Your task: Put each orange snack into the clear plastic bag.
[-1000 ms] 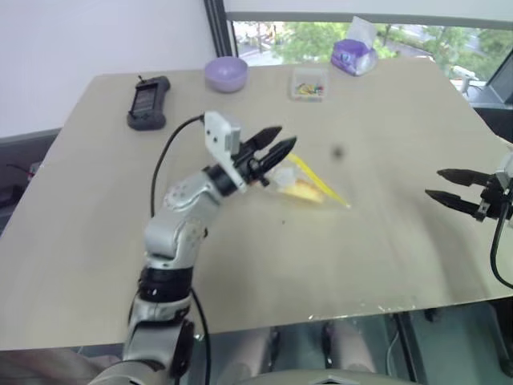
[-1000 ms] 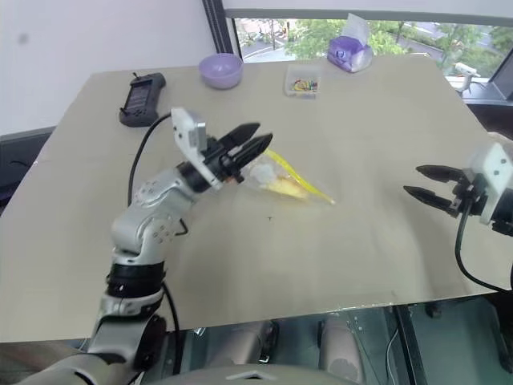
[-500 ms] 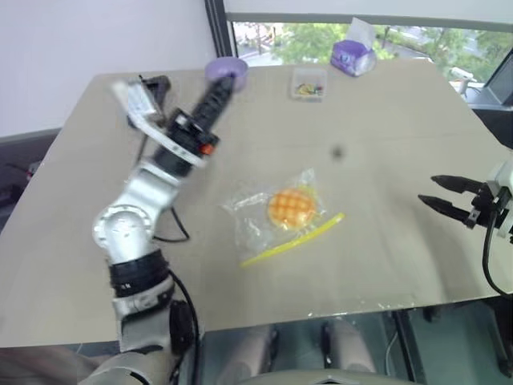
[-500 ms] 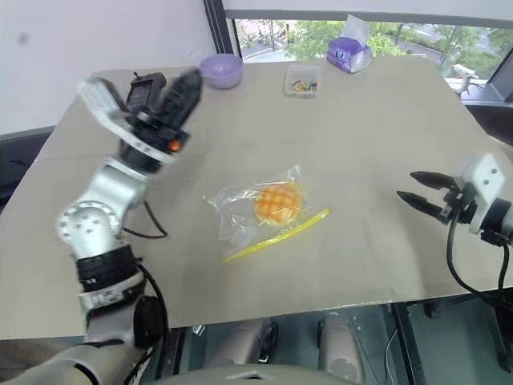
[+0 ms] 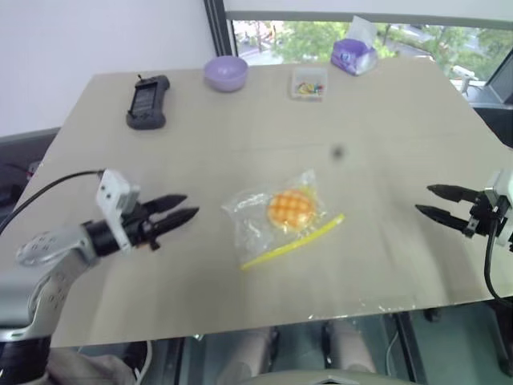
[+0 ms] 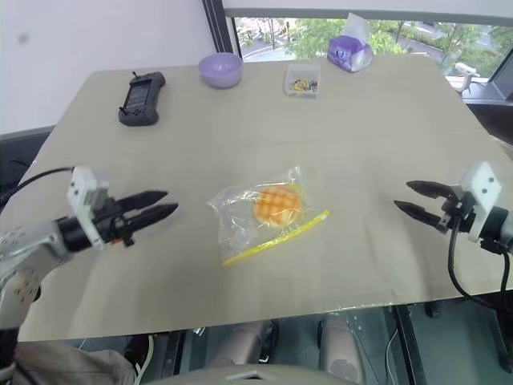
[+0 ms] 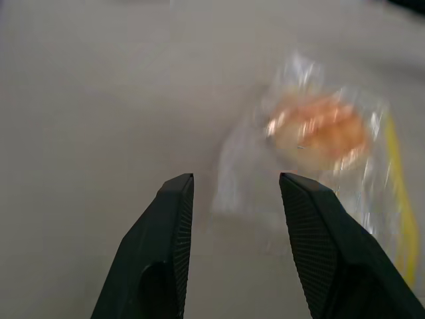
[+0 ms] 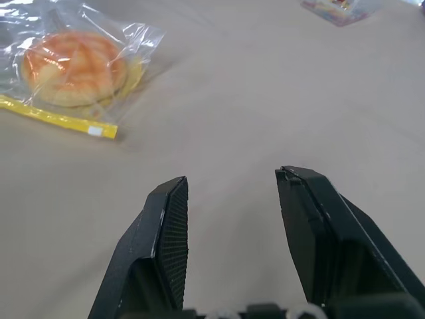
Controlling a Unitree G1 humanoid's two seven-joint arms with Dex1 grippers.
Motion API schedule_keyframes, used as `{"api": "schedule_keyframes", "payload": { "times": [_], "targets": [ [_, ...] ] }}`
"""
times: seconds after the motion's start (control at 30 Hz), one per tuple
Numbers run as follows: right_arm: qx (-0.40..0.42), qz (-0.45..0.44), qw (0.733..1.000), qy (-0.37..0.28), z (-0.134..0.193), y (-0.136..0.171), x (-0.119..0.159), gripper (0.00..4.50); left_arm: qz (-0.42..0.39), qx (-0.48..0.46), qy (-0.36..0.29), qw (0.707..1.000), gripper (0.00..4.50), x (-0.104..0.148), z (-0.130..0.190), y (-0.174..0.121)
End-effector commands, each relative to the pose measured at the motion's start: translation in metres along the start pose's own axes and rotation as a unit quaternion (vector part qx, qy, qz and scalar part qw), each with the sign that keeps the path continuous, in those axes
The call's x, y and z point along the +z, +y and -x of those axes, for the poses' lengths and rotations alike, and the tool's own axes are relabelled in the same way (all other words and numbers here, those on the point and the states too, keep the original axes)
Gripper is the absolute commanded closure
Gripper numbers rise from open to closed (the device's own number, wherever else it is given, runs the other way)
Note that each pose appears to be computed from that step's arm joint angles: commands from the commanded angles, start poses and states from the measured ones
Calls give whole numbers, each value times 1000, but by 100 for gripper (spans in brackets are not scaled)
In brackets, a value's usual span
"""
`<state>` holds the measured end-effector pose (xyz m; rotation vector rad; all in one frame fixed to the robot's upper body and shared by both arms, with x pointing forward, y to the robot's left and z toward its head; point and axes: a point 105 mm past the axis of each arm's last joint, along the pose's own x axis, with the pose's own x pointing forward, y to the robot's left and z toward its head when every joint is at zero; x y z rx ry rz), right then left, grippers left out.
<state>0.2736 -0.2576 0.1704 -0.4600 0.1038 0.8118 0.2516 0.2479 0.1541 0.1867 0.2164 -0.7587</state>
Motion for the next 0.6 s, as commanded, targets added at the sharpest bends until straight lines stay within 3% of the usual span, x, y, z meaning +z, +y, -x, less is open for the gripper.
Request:
{"api": "schedule_keyframes", "payload": {
  "times": [0.03,0.27,0.6],
  "targets": [
    [7,23,1000,1,17,-5,10,221,-55,7,-5,998,233,13,22,-3],
    [34,7,999,18,35,-15,6,221,-33,-4,-5,999,233,9,47,-26],
    [53,5,998,25,34,-25,1,221,-38,23,8,999,233,4,61,-28]
  ]
}}
